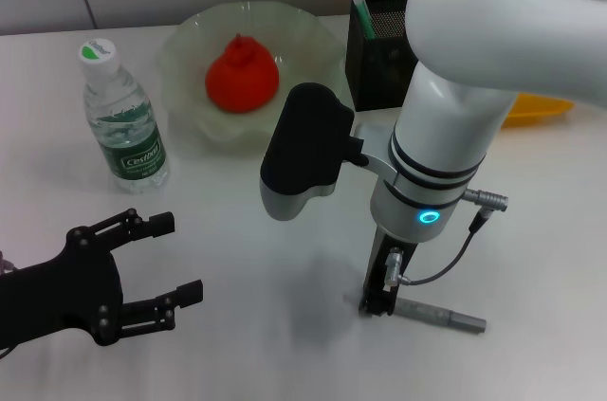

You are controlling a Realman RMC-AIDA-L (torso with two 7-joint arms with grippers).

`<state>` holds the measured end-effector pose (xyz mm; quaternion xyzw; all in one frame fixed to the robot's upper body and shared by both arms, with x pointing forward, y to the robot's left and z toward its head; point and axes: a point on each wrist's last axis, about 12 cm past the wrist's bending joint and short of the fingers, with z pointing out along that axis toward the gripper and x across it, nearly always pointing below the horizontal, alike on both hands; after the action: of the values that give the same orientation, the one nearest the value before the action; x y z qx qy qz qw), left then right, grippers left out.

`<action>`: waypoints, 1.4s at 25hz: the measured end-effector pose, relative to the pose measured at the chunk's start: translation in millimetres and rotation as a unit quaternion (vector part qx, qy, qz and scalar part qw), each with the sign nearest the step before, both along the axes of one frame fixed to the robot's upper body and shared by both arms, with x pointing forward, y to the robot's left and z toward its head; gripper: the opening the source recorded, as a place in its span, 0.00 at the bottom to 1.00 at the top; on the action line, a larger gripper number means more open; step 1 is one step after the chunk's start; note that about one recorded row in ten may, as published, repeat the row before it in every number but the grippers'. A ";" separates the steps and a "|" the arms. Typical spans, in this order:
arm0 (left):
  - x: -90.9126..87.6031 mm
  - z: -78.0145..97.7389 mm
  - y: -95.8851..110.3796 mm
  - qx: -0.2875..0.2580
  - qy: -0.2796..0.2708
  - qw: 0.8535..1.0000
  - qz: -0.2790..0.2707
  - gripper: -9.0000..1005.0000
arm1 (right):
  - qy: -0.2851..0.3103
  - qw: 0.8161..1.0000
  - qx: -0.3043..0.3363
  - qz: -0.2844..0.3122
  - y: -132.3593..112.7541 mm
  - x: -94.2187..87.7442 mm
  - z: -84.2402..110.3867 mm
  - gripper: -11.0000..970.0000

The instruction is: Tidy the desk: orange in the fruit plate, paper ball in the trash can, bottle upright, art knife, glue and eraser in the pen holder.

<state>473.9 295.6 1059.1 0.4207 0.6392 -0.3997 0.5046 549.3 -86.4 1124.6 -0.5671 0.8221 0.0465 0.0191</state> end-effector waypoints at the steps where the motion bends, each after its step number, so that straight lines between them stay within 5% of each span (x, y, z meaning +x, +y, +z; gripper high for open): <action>1: 0.0 0.0 0.0 0.000 0.000 1.000 0.000 0.86 | 0.000 1.000 0.000 0.000 -0.1 0.0 -0.2 0.46; 2: -0.1 -0.1 0.1 0.000 0.000 1.000 0.000 0.86 | 0.000 1.000 0.000 -0.001 -0.2 0.1 -0.2 0.45; 5: 0.0 0.0 0.2 0.000 0.000 1.000 0.001 0.86 | 0.001 1.000 0.001 -0.003 -0.5 0.6 0.4 0.19; 10: 0.0 0.0 0.2 0.000 0.000 1.000 0.001 0.86 | -0.001 1.000 0.013 -0.012 -1.8 3.4 6.7 0.14; 17: -0.4 -0.4 0.5 0.000 0.000 1.000 0.002 0.86 | -0.041 0.991 0.099 -0.080 -38.1 34.0 62.0 0.14; 18: -0.4 -0.4 0.5 0.000 0.000 1.000 0.002 0.86 | -0.067 0.983 0.133 -0.108 -57.4 45.9 80.9 0.14; 25: -0.5 -0.3 0.4 0.000 0.000 1.000 0.001 0.86 | -0.173 0.945 0.216 -0.173 -116.1 72.7 121.5 0.14; 35: 0.3 0.6 -0.4 -0.003 -0.001 1.000 0.001 0.86 | -0.313 0.879 0.309 -0.187 -147.7 99.2 130.6 0.15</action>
<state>474.2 295.2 1059.8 0.4196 0.6375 -0.4006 0.5070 648.5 -234.1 1255.2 -0.3533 0.8078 0.1139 0.4579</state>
